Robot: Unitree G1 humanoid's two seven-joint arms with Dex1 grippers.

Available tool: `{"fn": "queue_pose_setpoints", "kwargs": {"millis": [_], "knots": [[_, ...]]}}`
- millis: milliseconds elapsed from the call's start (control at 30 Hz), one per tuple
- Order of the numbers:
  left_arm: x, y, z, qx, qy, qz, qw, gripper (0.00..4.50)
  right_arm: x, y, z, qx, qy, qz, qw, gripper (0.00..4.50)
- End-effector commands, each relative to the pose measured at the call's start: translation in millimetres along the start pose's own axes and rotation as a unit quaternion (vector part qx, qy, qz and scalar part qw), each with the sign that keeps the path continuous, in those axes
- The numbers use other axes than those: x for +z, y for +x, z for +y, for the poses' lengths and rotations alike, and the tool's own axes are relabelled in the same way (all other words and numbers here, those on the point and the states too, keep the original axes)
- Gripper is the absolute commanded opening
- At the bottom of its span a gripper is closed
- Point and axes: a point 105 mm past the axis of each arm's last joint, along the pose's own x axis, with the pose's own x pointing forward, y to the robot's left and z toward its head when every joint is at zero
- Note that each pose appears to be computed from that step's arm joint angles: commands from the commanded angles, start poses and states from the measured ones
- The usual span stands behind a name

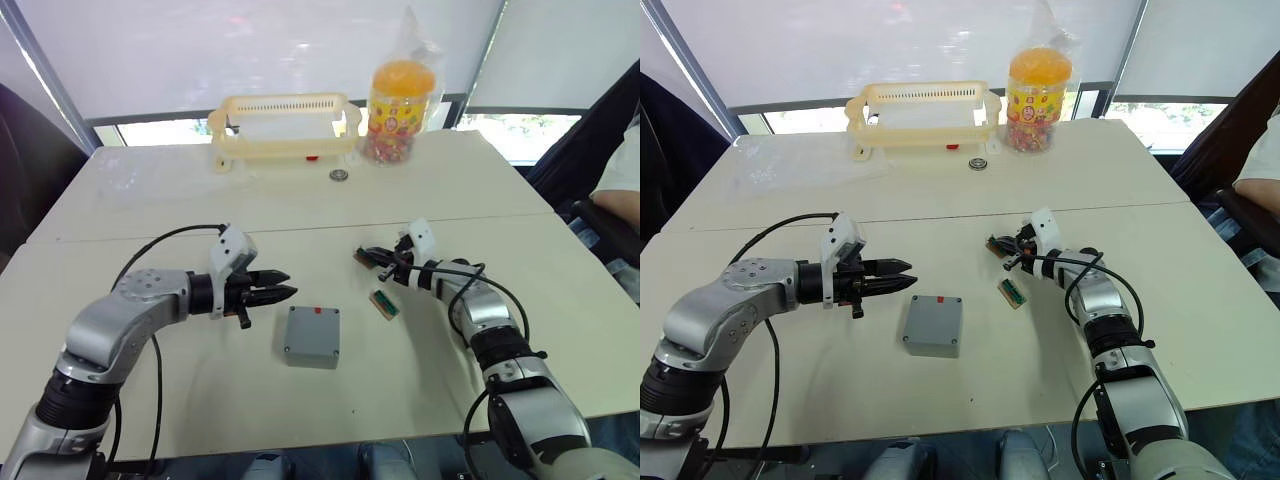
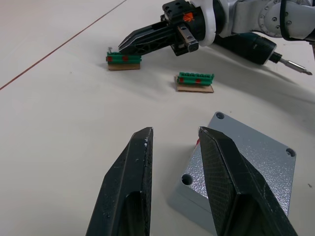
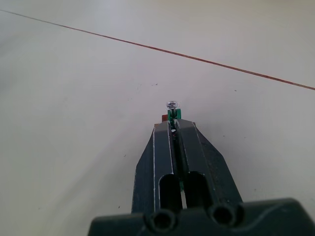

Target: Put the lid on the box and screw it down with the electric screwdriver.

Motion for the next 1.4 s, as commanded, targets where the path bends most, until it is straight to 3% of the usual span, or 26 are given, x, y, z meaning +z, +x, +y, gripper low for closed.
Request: {"fn": "queue_pose_setpoints", "kwargs": {"millis": [33, 500, 667, 800, 933, 1400], "knots": [[9, -2, -2, 0.001, 0.023, -0.012, 1.0, 1.45, 22, -1, -1, 0.002, -0.015, -0.035, 0.999, 0.04], [9, -1, -10, -0.026, 0.028, -0.004, 0.999, 1.45, 66, -23, -5, 0.007, -0.031, -0.087, 0.996, 0.04], [12, -9, -29, -0.076, 0.05, 0.02, 0.996, 1.45, 90, -57, 46, 0.109, -0.043, -0.094, 0.989, 0.04], [8, -16, -34, -0.094, 0.065, 0.048, 0.992, 1.45, 85, -79, 87, 0.16, -0.039, -0.068, 0.984, 0.04], [-5, -22, -36, -0.104, 0.08, 0.086, 0.988, 1.45, 78, -83, 115, 0.176, -0.031, -0.06, 0.982, 0.04], [-8, -19, -31, -0.091, 0.073, 0.081, 0.99, 1.45, 49, -68, 121, 0.164, -0.041, -0.033, 0.985, 0.04]]}}
